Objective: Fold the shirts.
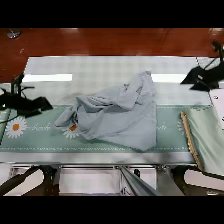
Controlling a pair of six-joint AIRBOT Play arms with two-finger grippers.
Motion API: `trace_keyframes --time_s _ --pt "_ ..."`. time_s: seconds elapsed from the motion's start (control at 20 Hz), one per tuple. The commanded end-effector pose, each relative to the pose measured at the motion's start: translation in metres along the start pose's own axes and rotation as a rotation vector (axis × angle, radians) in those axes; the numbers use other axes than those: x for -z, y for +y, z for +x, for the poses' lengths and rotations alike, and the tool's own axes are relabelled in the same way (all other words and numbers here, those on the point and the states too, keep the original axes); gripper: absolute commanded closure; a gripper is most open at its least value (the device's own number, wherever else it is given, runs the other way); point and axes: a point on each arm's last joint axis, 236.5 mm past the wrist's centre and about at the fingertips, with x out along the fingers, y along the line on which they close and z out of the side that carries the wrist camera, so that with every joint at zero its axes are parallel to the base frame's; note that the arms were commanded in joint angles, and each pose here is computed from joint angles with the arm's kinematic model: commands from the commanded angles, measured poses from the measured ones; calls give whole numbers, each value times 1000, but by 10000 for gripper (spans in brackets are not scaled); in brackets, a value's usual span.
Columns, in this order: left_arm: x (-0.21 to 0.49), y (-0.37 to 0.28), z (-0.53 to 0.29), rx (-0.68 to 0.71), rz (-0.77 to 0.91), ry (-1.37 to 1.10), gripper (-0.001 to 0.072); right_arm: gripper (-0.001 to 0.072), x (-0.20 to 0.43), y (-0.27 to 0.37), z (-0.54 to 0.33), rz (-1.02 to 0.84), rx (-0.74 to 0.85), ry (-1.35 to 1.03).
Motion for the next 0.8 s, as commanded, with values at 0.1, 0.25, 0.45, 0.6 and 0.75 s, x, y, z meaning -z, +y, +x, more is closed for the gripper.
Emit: trace_keyframes --time_s 0.1,0.25,0.45,0.6,0.75 --pt "66 -5 19 356 -193 112 9 89 109 -1 60 68 -140 51" --pt "59 -2 25 372 -158 45 9 89 143 -6 82 113 -151 85" --pt "39 -30 39 430 -80 -57 9 89 168 -8 96 173 -165 144" --pt "50 -48 57 424 -13 13 328 89 175 -9 100 193 -165 163" --pt "48 -59 49 456 57 29 681 89 184 -10 104 213 -145 196"
